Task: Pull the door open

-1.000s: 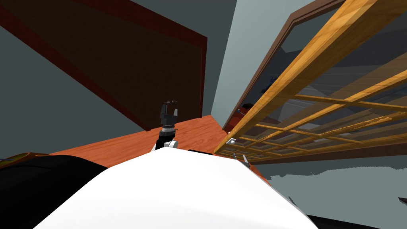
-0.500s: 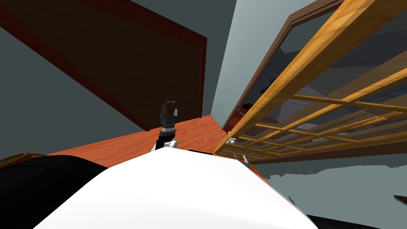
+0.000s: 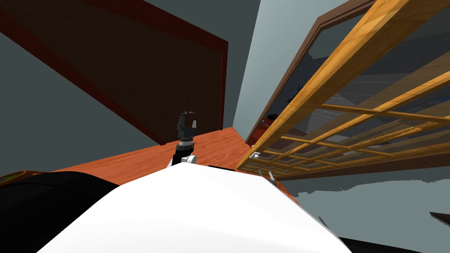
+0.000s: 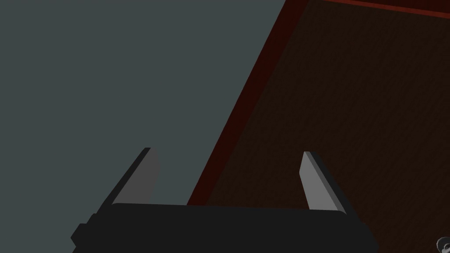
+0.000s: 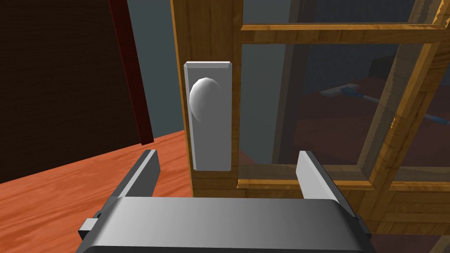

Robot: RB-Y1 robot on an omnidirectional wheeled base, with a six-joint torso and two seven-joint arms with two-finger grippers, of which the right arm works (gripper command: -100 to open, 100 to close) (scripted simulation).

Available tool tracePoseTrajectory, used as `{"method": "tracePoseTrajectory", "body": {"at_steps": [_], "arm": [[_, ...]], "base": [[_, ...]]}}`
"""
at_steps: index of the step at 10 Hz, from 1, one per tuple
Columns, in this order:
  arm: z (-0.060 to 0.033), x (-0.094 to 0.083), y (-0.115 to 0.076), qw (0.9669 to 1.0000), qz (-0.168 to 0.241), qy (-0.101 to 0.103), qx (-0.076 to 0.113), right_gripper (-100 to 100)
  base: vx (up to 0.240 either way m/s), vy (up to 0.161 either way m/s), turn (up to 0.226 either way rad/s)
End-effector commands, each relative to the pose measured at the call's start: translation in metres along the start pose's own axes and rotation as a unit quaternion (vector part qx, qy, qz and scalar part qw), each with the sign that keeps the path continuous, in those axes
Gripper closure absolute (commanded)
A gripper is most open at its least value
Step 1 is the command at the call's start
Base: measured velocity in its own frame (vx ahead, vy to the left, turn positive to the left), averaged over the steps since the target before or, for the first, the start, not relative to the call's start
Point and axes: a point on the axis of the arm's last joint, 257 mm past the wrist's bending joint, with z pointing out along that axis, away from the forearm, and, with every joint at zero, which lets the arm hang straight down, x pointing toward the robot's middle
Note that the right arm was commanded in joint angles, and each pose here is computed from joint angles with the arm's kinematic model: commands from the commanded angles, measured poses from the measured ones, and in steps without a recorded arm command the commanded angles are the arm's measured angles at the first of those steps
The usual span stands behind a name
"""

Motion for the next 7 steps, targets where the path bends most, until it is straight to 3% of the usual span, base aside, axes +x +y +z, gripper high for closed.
{"method": "tracePoseTrajectory", "body": {"at_steps": [1,7], "arm": [[0.0,0.0,0.0,1.0,0.0,0.0,0.0,-100],[-0.0029,0.0,-0.0018,1.0,0.0,0.0,0.002,-100]], "base": [[0.002,0.004,0.01],[-0.002,-0.002,-0.005]]}}
